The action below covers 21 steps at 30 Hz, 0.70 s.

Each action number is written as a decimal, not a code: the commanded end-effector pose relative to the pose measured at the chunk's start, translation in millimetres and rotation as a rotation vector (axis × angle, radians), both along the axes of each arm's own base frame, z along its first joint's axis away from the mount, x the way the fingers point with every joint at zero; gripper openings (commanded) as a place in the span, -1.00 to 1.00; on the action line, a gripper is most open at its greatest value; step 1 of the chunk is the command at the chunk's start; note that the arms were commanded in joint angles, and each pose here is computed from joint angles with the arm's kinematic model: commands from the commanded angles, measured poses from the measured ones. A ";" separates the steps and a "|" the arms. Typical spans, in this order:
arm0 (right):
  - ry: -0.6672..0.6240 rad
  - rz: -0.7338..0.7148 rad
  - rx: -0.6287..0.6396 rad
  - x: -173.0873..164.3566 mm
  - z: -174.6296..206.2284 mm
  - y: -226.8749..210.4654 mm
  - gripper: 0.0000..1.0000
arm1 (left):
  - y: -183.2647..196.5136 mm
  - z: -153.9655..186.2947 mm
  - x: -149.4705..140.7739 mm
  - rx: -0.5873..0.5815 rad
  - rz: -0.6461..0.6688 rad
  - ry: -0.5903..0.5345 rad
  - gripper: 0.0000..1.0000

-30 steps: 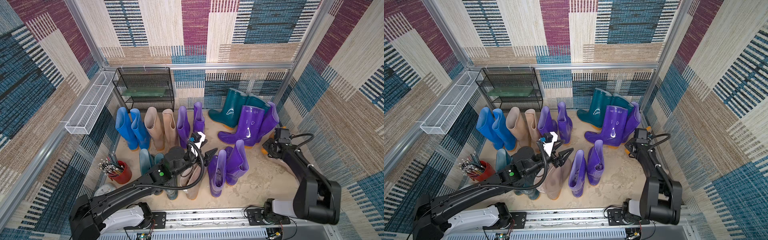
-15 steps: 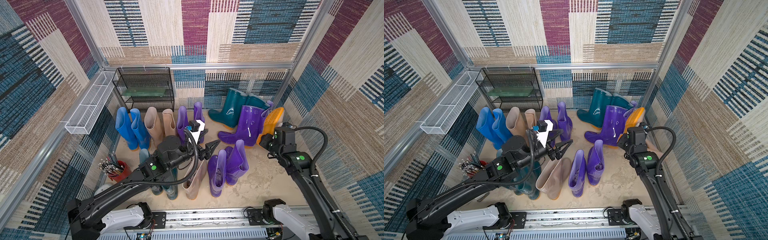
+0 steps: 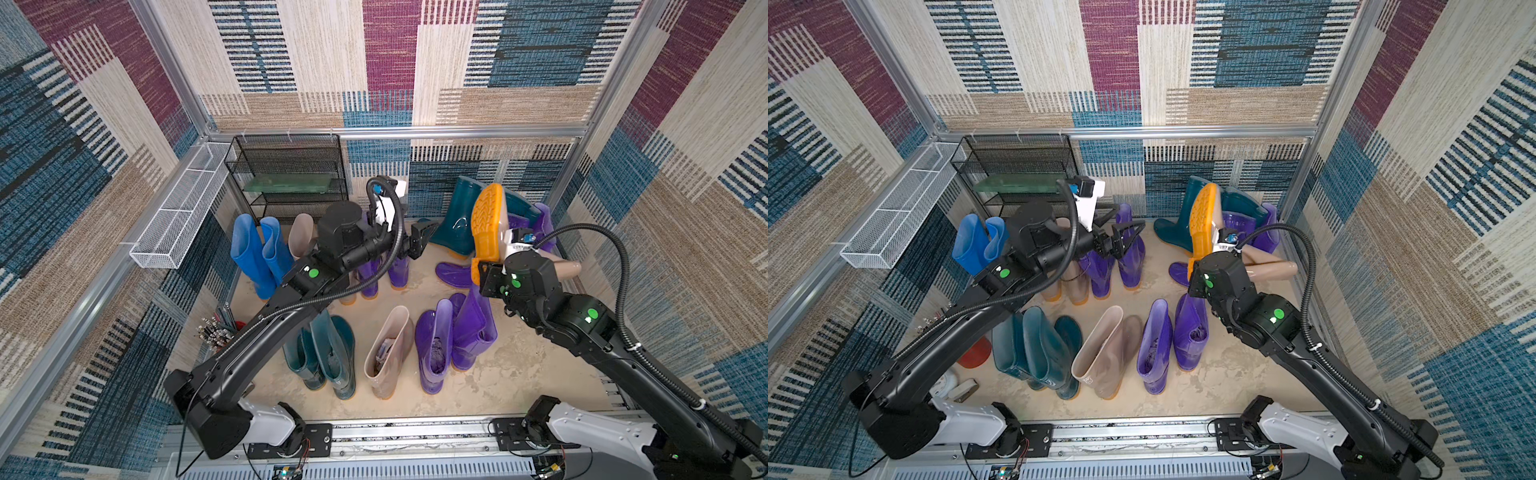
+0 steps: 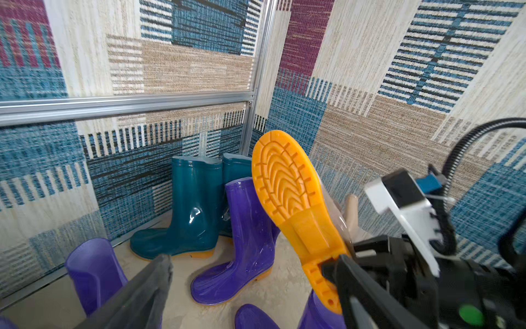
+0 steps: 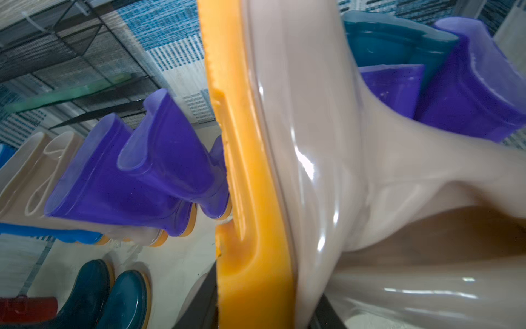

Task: Match and arrange rain boots in pairs
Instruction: Adjust the rain boot.

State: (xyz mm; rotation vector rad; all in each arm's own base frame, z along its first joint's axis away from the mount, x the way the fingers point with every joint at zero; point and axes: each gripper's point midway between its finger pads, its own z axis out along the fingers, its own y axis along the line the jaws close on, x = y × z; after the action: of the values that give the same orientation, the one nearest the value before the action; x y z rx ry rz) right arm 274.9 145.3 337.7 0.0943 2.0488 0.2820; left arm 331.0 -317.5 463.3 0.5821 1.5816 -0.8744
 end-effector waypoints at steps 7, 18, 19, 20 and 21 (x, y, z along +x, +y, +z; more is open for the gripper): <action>-0.161 0.047 -0.005 13.1 34.9 37.5 -1.00 | -53.0 1.5 24.1 -0.153 -0.244 0.215 0.98; -0.187 0.102 -0.002 18.5 37.1 56.3 -1.00 | -68.4 -23.7 39.4 -0.262 -0.264 0.373 0.98; -0.189 0.109 -0.002 18.6 37.0 58.8 -1.00 | -69.0 -24.4 39.8 -0.278 -0.268 0.380 0.98; -0.190 0.113 -0.002 18.8 36.8 60.4 -1.00 | -69.3 -24.3 40.1 -0.291 -0.270 0.382 0.98; -0.190 0.116 -0.001 19.5 36.2 62.2 -1.00 | -69.7 -21.9 38.0 -0.302 -0.288 0.384 0.98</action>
State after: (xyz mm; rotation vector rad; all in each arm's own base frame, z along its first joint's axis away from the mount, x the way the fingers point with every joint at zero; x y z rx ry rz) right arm 285.8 200.1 341.2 -0.0924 1.9885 0.2855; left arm 375.4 -383.6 422.2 0.4487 1.7576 -1.3794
